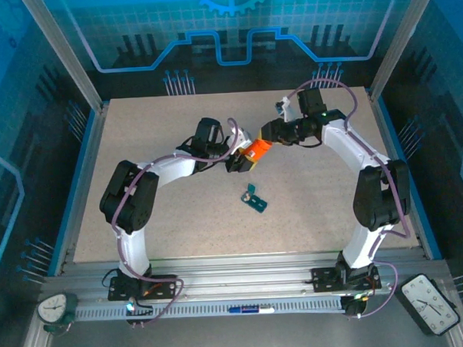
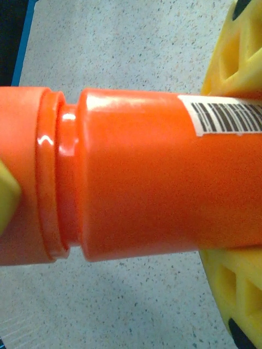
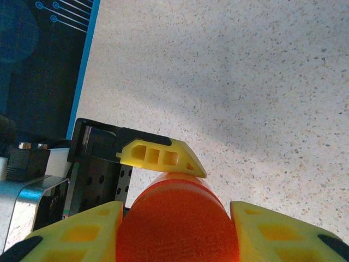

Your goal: Sort the pills into containers

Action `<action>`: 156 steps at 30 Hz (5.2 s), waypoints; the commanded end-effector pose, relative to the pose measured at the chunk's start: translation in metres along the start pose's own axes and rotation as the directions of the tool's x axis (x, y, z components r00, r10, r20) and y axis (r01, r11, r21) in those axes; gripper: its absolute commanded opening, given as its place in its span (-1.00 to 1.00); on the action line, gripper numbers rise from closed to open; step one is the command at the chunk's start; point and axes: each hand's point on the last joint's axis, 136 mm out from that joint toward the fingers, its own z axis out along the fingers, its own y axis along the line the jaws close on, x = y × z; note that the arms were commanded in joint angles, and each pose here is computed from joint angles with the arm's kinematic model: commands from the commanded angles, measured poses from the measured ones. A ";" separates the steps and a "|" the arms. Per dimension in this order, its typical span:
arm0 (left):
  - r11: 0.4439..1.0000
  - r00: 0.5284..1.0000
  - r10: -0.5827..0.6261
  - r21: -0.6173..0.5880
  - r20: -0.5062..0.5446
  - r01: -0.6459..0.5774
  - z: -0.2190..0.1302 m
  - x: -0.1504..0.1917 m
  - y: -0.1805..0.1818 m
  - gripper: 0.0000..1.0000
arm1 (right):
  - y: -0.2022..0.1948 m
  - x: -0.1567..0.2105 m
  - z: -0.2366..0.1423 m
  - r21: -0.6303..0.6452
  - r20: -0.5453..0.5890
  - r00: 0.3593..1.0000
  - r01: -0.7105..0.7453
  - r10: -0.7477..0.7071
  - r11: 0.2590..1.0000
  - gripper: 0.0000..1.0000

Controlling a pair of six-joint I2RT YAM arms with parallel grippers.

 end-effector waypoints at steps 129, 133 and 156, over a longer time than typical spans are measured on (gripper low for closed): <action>0.977 0.978 0.076 0.180 0.193 -0.111 -0.024 -0.099 -0.024 -1.00 | 0.054 -0.050 -0.060 -0.162 0.153 0.982 0.133 -0.108 0.978 0.44; 0.970 0.982 0.045 0.226 0.183 -0.086 -0.029 -0.099 -0.027 -1.00 | 0.067 -0.059 -0.091 -0.187 0.210 0.964 0.205 -0.165 0.961 0.62; 0.921 0.990 -0.057 0.389 0.128 0.003 -0.043 -0.101 -0.041 -1.00 | 0.084 -0.016 -0.101 -0.106 0.097 0.826 0.563 -0.555 0.820 0.77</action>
